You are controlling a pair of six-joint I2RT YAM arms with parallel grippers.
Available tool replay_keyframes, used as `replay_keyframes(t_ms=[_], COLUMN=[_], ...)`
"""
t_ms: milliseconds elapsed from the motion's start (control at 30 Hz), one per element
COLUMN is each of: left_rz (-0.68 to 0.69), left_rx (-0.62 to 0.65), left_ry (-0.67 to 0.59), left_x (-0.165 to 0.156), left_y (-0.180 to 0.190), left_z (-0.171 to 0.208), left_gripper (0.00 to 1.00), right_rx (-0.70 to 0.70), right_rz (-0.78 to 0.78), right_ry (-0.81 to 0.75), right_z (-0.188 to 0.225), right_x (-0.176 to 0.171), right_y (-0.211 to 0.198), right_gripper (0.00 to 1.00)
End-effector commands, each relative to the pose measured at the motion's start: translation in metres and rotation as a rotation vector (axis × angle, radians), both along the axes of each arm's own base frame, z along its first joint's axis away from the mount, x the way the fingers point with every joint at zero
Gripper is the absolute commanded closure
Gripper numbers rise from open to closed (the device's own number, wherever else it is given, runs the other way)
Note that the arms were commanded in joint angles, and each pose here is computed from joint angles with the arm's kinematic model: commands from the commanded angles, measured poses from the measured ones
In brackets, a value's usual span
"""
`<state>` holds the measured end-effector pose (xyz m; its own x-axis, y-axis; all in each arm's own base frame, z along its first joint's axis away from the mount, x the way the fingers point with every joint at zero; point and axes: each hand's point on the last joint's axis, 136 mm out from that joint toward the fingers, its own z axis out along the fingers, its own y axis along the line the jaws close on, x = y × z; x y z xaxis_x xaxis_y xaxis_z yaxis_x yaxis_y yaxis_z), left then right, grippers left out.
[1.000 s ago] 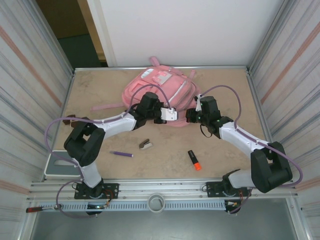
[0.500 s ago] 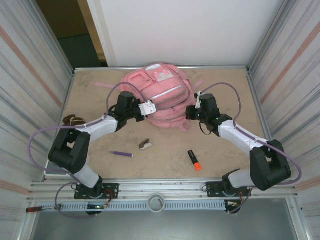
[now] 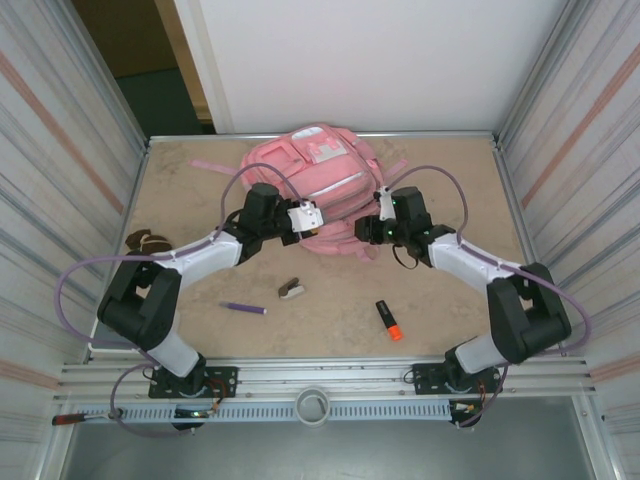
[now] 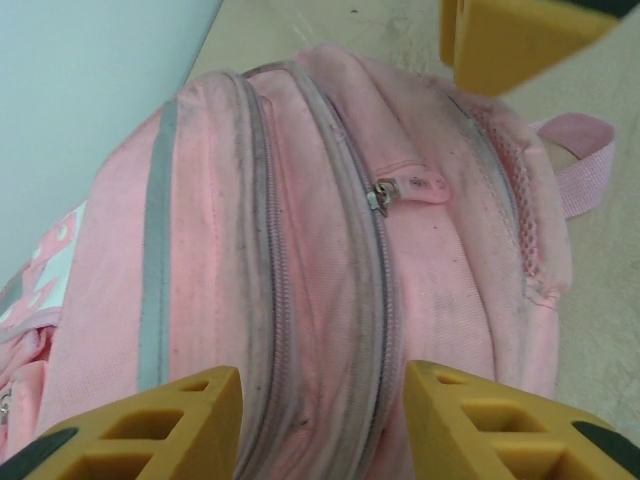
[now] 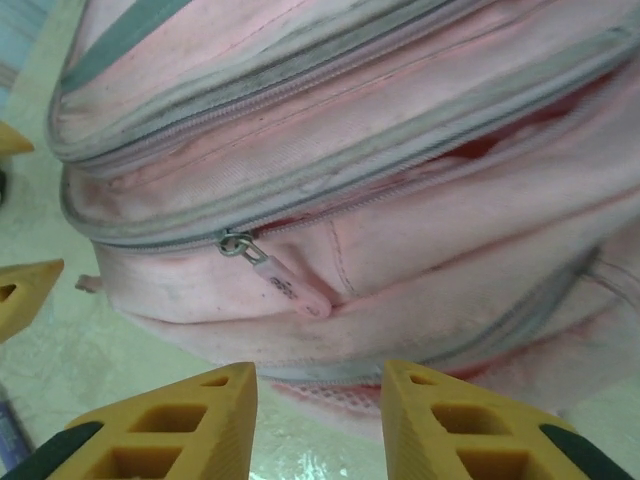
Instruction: Pack books, pencil case, and school supplies into a backpack
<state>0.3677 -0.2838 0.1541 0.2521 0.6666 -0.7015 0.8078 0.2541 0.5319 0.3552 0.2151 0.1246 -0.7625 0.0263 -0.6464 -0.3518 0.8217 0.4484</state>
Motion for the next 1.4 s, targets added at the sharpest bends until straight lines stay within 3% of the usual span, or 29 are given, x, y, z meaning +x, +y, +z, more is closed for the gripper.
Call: replay_keyframes(t_ms=[0, 367, 1000, 1133, 1367], left_rz=[0.026, 0.056, 0.064, 0.062, 0.030], left_rx=[-0.006, -0.004, 0.001, 0.001, -0.008], left_ry=[-0.006, -0.011, -0.009, -0.008, 0.005], left_x=[0.005, 0.007, 0.007, 0.006, -0.003], left_y=[0.003, 0.011, 0.015, 0.015, 0.012], left_z=[0.007, 0.006, 0.006, 0.007, 0.012], left_gripper=[0.54, 0.54, 0.53, 0.53, 0.53], right_rx=[-0.021, -0.091, -0.158, -0.158, -0.149], right_rz=[0.133, 0.250, 0.274, 0.277, 0.268], right_ry=[-0.042, -0.041, -0.080, -0.098, -0.124], right_z=[0.005, -0.013, -0.036, -0.036, -0.029], right_x=[0.005, 0.015, 0.012, 0.013, 0.008], right_y=[0.017, 0.039, 0.046, 0.049, 0.046], right_gripper=[0.61, 0.60, 0.64, 0.68, 0.87])
